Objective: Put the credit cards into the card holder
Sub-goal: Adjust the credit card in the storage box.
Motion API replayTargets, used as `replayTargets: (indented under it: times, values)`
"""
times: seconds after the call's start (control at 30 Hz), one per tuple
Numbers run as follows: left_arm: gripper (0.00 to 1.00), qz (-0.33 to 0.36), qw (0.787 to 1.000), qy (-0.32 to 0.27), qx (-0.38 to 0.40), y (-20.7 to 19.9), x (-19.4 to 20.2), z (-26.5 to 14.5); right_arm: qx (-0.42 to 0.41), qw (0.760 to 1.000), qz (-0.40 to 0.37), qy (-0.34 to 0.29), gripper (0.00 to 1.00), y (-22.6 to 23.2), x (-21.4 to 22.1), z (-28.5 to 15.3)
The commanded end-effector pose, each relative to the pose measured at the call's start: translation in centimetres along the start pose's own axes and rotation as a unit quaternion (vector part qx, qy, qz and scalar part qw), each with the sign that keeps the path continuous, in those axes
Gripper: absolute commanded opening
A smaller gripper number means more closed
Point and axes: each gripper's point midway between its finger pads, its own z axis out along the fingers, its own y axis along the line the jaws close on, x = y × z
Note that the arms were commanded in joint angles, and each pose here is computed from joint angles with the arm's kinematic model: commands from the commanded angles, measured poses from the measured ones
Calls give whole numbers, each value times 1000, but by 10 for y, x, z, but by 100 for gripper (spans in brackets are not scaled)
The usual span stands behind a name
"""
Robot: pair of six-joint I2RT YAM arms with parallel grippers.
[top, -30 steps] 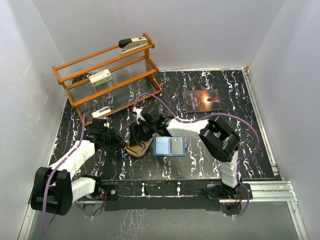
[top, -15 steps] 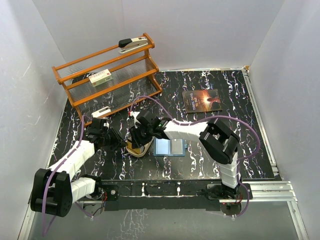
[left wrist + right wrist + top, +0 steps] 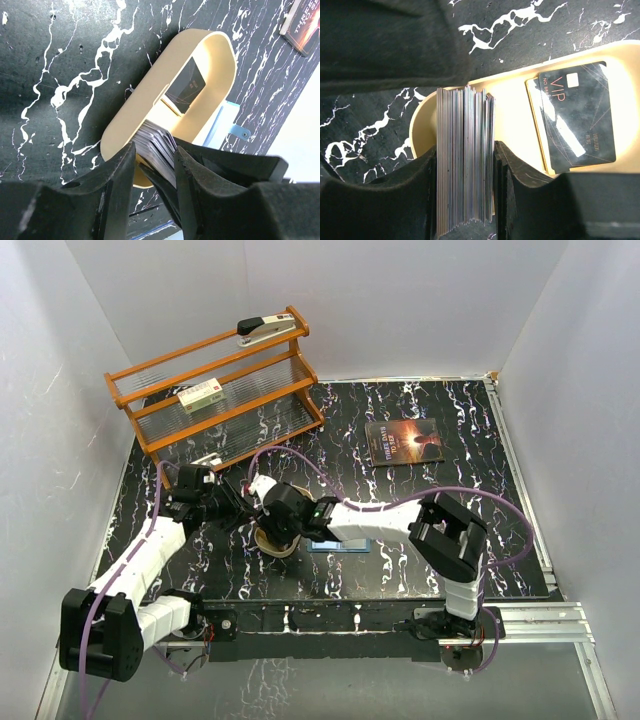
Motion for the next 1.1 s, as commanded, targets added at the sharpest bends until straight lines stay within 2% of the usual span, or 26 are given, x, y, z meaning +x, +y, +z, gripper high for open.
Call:
replayTargets:
  times: [0.0,0.1,0.23,0.4,0.6,0.7,0.9,1.07]
  values:
    - [36,-3,1000,5,-9,1,-2,-5,47,995,-66,-56,20,-2,-22,-12]
    - [38,-4,1000,2,-16,6,-7,-6,69,993,-86,-51,22,-1,-15,-9]
    - [38,-13,1000,12,-10,8,-4,-6,76,991,-103,-47,30,6,-6,-6]
    - [34,-21,999,36,-11,16,8,-2,42,995,-84,-38,45,21,-3,-9]
    - [34,-21,999,42,-22,27,16,0,-1,998,-55,-25,56,38,1,-14]
    - [34,-21,998,46,-24,29,19,1,-6,999,-48,-16,58,41,2,-15]
    - [34,-28,997,65,-31,39,31,2,-44,998,-40,-11,53,53,-1,-17]
    - [38,-26,998,52,-25,38,29,0,-75,997,-25,-8,61,60,-3,-20]
